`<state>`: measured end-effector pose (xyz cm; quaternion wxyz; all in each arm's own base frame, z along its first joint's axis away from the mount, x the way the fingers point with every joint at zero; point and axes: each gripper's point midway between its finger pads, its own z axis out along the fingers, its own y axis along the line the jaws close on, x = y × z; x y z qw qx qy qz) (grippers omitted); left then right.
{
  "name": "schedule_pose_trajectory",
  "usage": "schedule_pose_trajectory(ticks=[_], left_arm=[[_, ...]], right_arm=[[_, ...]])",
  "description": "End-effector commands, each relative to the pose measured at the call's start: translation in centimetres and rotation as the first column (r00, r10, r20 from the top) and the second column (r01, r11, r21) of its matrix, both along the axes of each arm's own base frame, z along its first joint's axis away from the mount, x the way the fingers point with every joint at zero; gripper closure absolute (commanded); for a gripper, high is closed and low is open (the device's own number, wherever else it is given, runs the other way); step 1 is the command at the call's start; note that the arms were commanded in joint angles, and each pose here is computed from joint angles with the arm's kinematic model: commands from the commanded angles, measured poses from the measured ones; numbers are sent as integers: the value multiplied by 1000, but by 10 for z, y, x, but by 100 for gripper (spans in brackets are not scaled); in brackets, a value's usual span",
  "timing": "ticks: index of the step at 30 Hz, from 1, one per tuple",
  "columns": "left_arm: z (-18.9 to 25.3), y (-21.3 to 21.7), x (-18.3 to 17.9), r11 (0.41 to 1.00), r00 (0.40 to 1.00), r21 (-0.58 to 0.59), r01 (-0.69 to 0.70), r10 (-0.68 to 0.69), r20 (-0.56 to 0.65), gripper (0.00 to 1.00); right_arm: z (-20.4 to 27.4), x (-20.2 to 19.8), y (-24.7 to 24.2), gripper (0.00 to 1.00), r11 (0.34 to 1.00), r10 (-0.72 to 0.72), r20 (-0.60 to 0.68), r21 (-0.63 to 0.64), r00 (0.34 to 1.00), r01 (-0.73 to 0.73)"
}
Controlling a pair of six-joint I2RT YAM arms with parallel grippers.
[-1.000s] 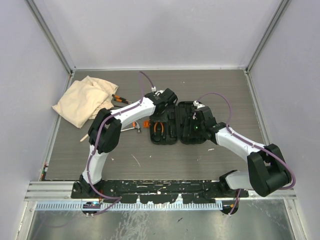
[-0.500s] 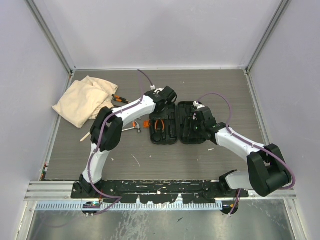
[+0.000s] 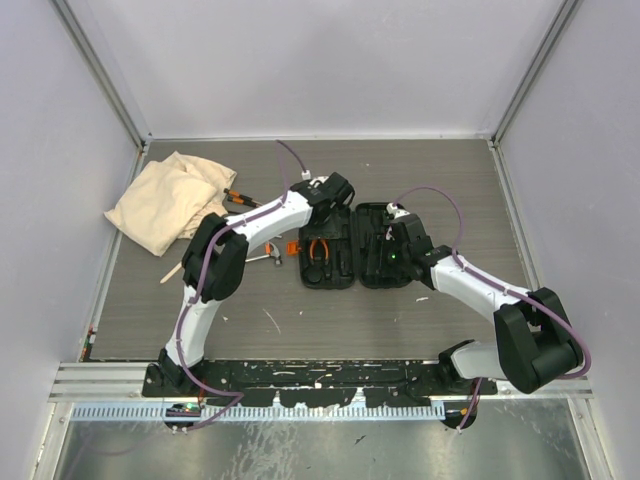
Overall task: Sort the tools into containers
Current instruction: Place the pliers in the storage box.
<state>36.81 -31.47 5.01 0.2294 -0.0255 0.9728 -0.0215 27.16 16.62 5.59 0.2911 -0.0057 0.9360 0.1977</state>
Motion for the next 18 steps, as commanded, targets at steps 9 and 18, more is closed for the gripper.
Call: schedule_pose_trajectory(ticks=[9,18], left_arm=[[73,-3,5,993,992,-120,23,-7,129,40],[93,22,-8,991,984,-126,46,-23,179,39]], right_arm=[[10,9,4,35,1000,9,44,6,999,-9],[16,13,-1,35,1000,0,60,-20,998,1]])
